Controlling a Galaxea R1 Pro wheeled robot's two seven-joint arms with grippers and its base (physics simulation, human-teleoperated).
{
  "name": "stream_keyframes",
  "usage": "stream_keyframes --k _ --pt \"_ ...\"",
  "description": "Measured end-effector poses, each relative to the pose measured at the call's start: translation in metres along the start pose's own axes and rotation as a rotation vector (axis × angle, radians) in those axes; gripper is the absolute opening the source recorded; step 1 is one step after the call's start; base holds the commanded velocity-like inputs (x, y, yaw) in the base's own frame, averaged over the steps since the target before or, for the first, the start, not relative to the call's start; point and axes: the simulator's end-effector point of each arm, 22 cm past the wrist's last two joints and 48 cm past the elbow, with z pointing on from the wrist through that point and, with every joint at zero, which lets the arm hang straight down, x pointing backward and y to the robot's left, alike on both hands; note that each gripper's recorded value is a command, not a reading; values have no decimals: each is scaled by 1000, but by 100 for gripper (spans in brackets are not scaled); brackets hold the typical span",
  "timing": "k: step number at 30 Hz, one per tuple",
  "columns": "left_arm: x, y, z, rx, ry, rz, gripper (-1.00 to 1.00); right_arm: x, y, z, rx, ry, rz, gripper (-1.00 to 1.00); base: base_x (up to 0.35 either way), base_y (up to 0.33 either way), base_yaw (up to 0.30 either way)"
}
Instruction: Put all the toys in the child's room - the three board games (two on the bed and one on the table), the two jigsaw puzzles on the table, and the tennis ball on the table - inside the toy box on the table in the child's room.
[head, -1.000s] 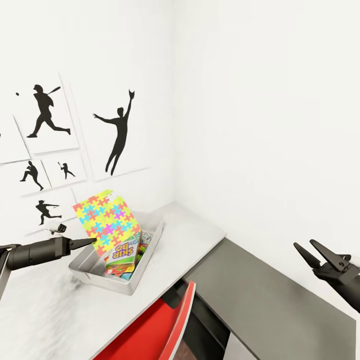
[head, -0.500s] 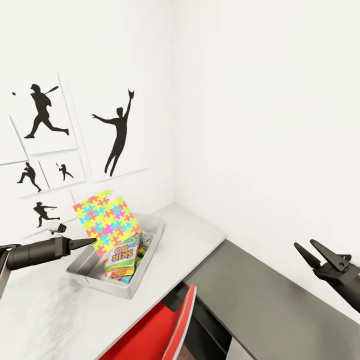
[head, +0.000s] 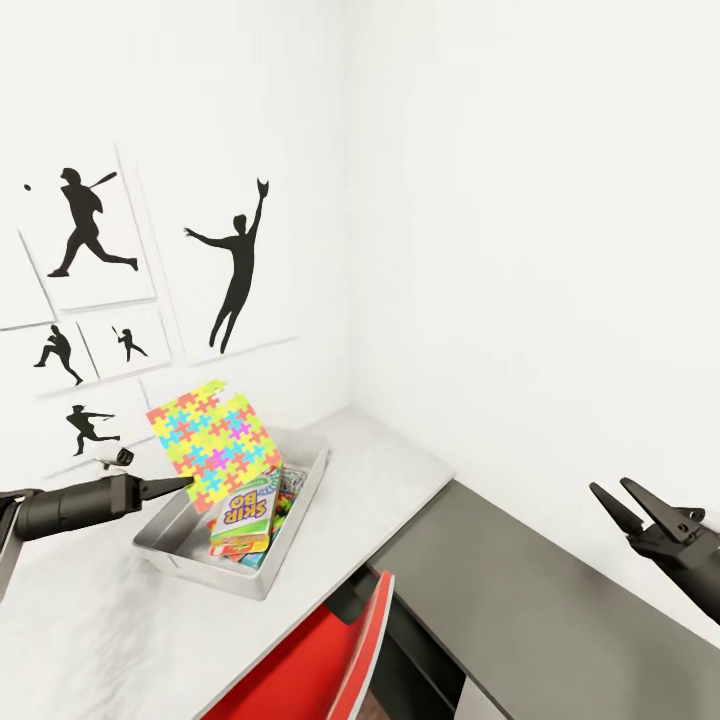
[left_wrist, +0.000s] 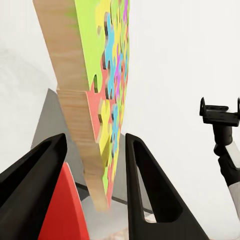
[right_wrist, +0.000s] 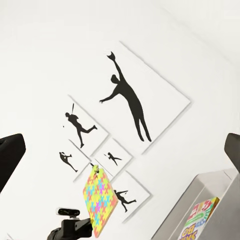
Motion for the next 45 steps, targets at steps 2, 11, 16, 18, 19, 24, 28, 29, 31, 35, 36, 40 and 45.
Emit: stream_keyframes --k 2,11,16,18,19,24,28,29,31,35,36,40,45 --pt "0 1 0 -1 -1 -3 -100 0 0 0 0 0 -1 100 0 0 0" --pt "24 62 0 -76 -5 -202 -100 0 0 0 0 1 -1 100 0 0 0" --pt "-12 99 21 -198 -38 -237 -100 0 0 1 2 2 -4 100 0 0 0" --pt "-25 100 33 -209 -46 -231 -100 1 -2 1 10 6 -7 100 0 0 0" --pt "-29 100 37 -214 -48 -227 -100 2 -3 1 13 8 -9 100 0 0 0" --pt "-48 115 60 -298 -47 -231 -100 4 -11 1 48 20 -17 100 0 0 45" --pt "-44 138 78 -385 -21 -279 -100 5 -14 1 62 22 -17 100 0 0 79" --pt "-42 144 81 -412 -12 -290 -100 5 -15 0 64 22 -17 100 0 0 83" --pt "-38 154 82 -456 1 -305 -100 5 -16 0 67 22 -17 100 0 0 84" --pt "-35 162 83 -490 10 -316 -100 5 -17 0 70 22 -16 100 0 0 85" --pt "-34 163 82 -495 12 -317 -100 5 -18 -1 71 22 -15 100 0 0 85" --pt "-31 168 81 -512 18 -318 -100 6 -20 0 74 24 -13 100 0 0 85" --pt "-27 176 78 -555 28 -320 -100 6 -20 -1 76 23 -12 100 0 0 40"
